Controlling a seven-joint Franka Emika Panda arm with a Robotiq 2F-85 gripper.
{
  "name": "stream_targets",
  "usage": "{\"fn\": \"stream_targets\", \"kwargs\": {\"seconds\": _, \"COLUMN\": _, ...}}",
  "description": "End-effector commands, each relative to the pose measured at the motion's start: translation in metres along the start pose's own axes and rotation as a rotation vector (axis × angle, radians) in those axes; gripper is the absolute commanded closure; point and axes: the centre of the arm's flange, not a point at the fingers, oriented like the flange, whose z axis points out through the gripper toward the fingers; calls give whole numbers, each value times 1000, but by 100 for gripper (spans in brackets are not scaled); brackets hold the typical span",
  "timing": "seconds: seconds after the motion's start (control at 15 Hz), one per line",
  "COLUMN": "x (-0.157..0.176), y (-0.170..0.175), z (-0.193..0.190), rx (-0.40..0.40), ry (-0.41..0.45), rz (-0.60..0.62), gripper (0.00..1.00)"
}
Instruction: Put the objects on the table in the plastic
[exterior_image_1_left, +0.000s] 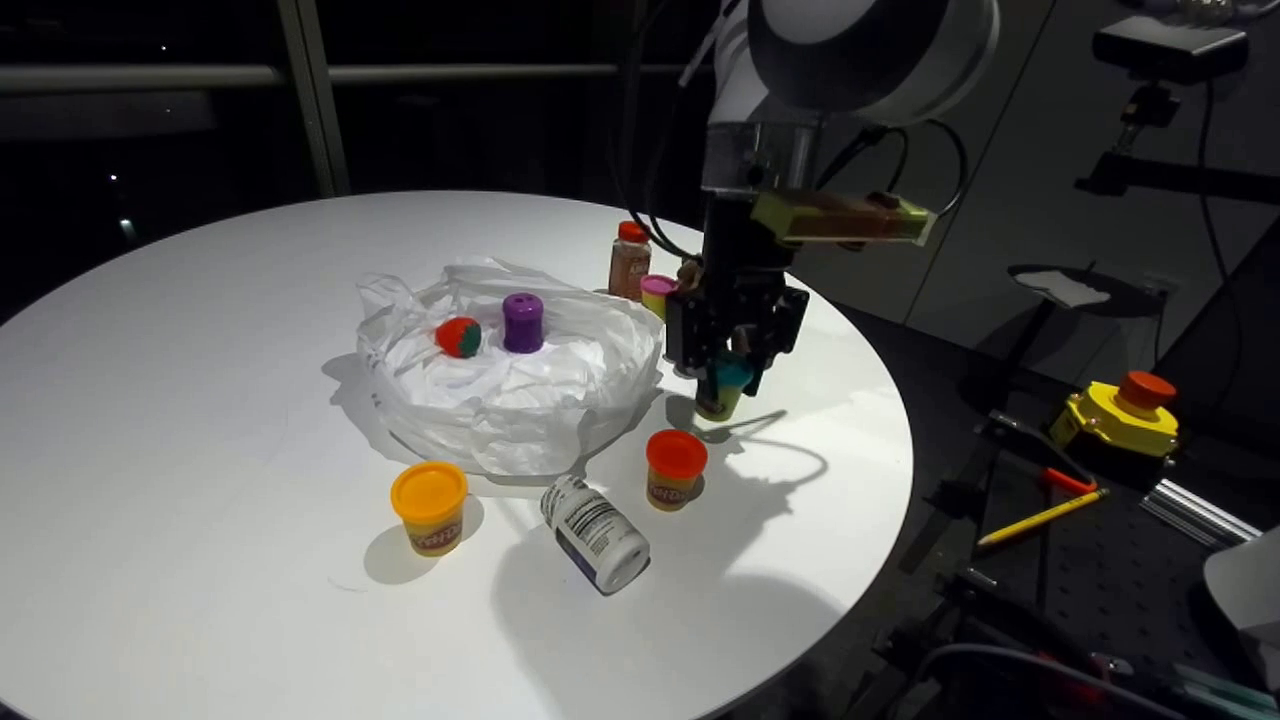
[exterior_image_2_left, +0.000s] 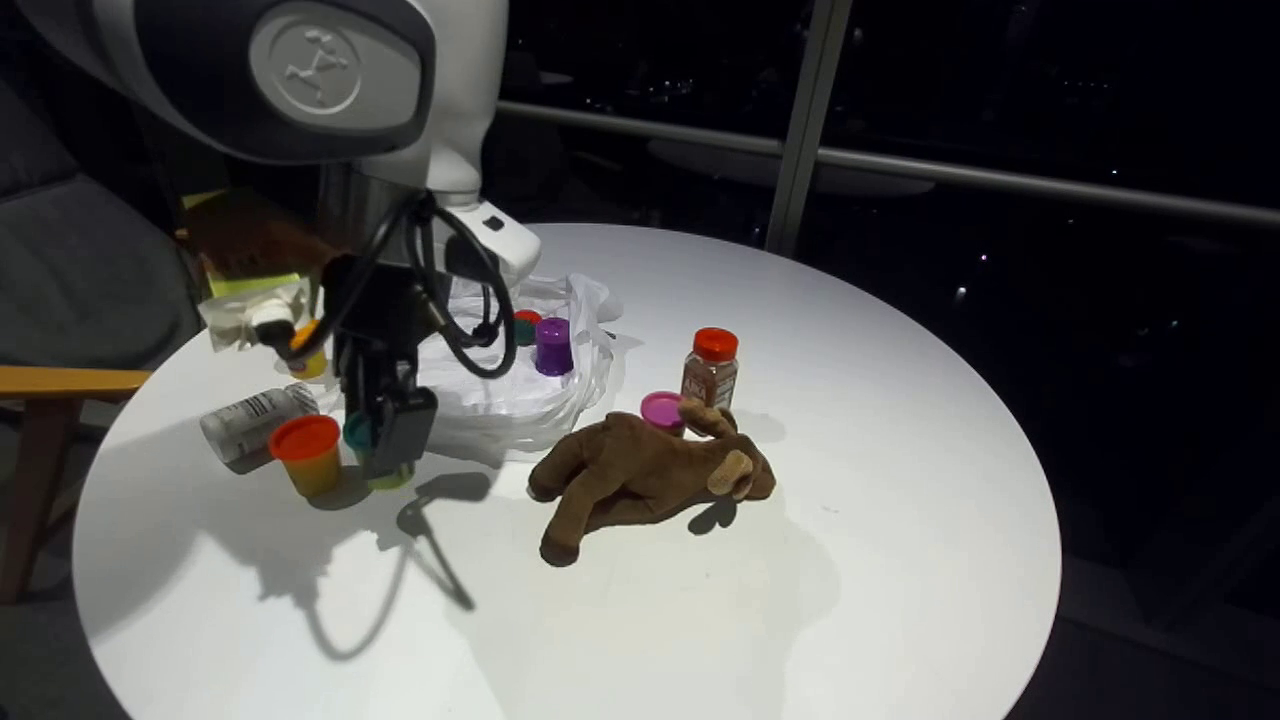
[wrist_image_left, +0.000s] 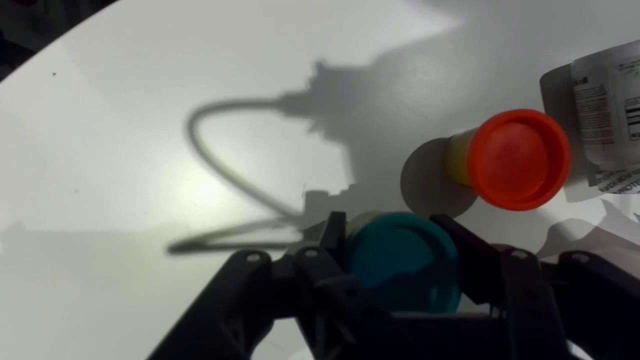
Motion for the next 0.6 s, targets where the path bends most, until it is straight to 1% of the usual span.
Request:
{"fn": "stream_targets", "kwargs": {"seconds": 0.0, "x": -2, "y": -27, "z": -60, "rx": -4, "ry": 19, "rz": -23, "gripper": 78}}
{"fn": "stream_targets", "kwargs": {"seconds": 0.13, "x": 10, "y": -43, "z": -81, "rx": 13, "ry": 39, "rz": -35, "gripper": 78}}
{"fn": "stream_targets", "kwargs": {"seconds": 0.27, "x": 31, "y": -56, "z": -94, "rx": 20, "ry": 61, "rz": -48, "gripper": 78}}
{"fn": "stream_targets", "kwargs": {"seconds": 0.4, "x": 58, "y": -62, "z": -95, "rx": 21, "ry": 71, "rz": -48, "gripper": 78}}
{"fn": "stream_targets", "kwargs": {"seconds": 0.53, "x": 83, "y": -64, "z": -88, "rx": 28, "ry": 53, "rz": -29, "gripper": 78}}
